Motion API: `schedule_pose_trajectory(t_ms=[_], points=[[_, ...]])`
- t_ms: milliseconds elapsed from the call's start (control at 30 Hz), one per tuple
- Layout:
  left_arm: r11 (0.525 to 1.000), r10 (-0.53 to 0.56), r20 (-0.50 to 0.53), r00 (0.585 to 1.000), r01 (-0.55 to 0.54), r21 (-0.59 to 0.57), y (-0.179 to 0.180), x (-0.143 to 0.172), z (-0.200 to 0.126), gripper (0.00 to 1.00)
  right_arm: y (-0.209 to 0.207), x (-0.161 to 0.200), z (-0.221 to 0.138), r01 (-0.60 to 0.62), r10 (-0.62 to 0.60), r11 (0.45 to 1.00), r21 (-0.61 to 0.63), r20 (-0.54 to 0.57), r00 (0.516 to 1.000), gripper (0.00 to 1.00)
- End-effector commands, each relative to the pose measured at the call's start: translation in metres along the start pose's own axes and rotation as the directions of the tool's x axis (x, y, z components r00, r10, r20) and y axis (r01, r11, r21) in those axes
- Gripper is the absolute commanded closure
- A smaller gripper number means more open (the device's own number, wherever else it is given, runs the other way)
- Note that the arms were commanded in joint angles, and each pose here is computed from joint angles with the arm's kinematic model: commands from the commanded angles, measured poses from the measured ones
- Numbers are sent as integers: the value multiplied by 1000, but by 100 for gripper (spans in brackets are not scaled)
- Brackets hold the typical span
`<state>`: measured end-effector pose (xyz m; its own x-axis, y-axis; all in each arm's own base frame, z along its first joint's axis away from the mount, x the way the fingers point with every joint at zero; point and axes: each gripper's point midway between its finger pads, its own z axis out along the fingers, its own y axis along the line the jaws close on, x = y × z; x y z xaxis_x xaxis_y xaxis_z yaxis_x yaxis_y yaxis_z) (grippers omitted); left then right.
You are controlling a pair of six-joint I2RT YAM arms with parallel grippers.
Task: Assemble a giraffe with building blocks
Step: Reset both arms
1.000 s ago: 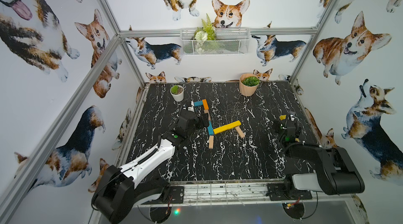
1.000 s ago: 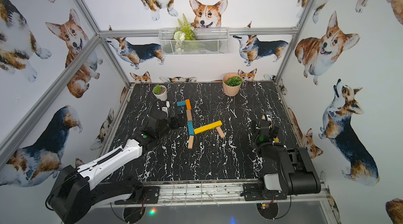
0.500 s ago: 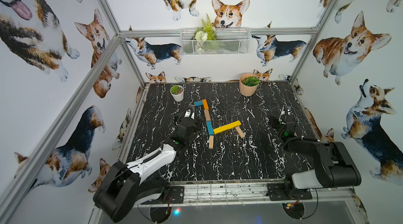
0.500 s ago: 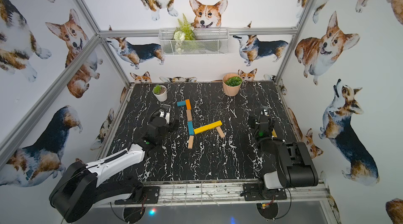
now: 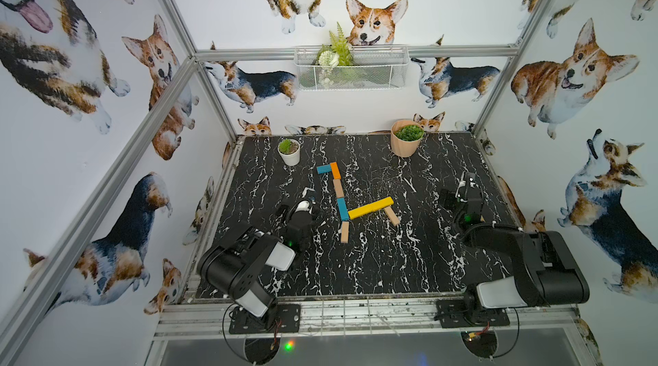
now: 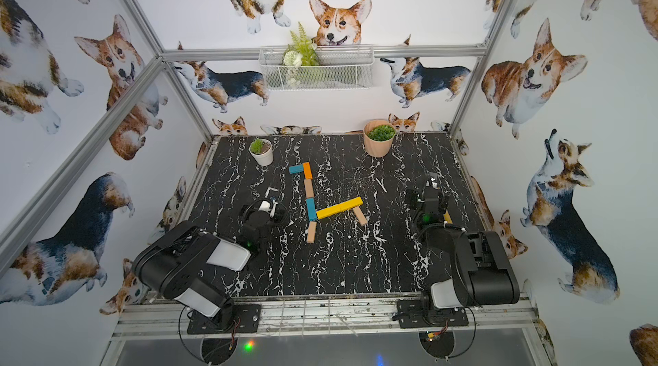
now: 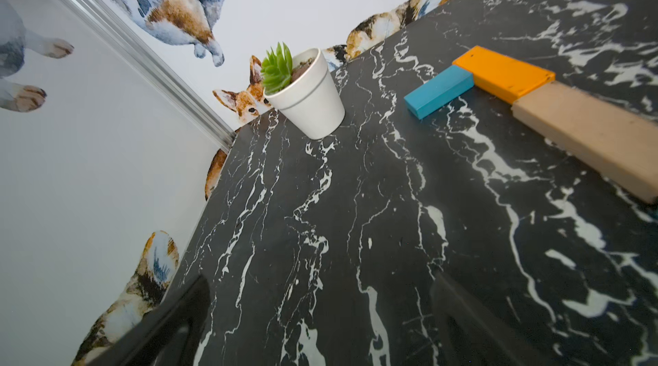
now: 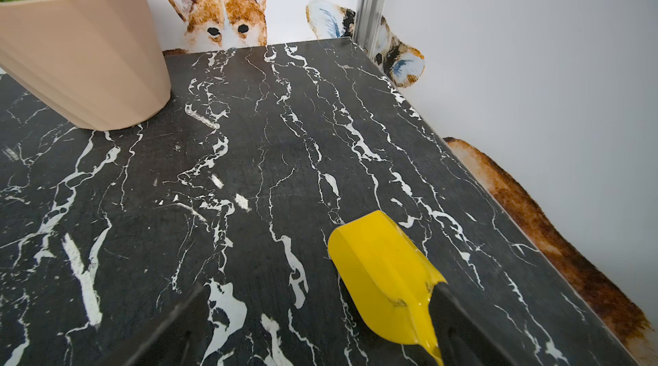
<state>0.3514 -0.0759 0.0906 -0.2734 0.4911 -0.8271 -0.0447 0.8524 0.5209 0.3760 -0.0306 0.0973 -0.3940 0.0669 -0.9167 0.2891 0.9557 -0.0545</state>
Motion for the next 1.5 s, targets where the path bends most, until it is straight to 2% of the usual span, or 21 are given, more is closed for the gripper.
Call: schedule_pose_trajectory(t_ms=[0, 233, 433, 700, 733, 800, 1467], points=[[992, -100, 119, 988, 108, -66, 22, -27, 2, 0, 1, -3, 0, 4, -4, 1000, -4, 10, 1000, 0], [960, -273, 116, 955, 277, -24, 47, -11, 7, 0, 1, -4, 0, 5, -5, 1000, -5, 10, 1000, 0], [952, -303, 72, 950, 305, -16, 52, -6, 16, 0, 1, -4, 1, 4, -4, 1000, -5, 10, 1000, 0], [915, -388, -51, 920, 392, 100, 50, 12, 42, 0, 1, -5, 1, 3, -3, 1000, -5, 12, 1000, 0], [921, -377, -35, 925, 379, 85, 51, 12, 47, 0, 1, -4, 1, 4, -3, 1000, -4, 11, 1000, 0], [913, -390, -75, 918, 396, 101, 49, 15, 46, 0, 1, -4, 1, 4, -4, 1000, -5, 11, 1000, 0], [915, -388, -62, 920, 392, 93, 51, 14, 47, 0, 1, -4, 0, 4, -4, 1000, -4, 9, 1000, 0]])
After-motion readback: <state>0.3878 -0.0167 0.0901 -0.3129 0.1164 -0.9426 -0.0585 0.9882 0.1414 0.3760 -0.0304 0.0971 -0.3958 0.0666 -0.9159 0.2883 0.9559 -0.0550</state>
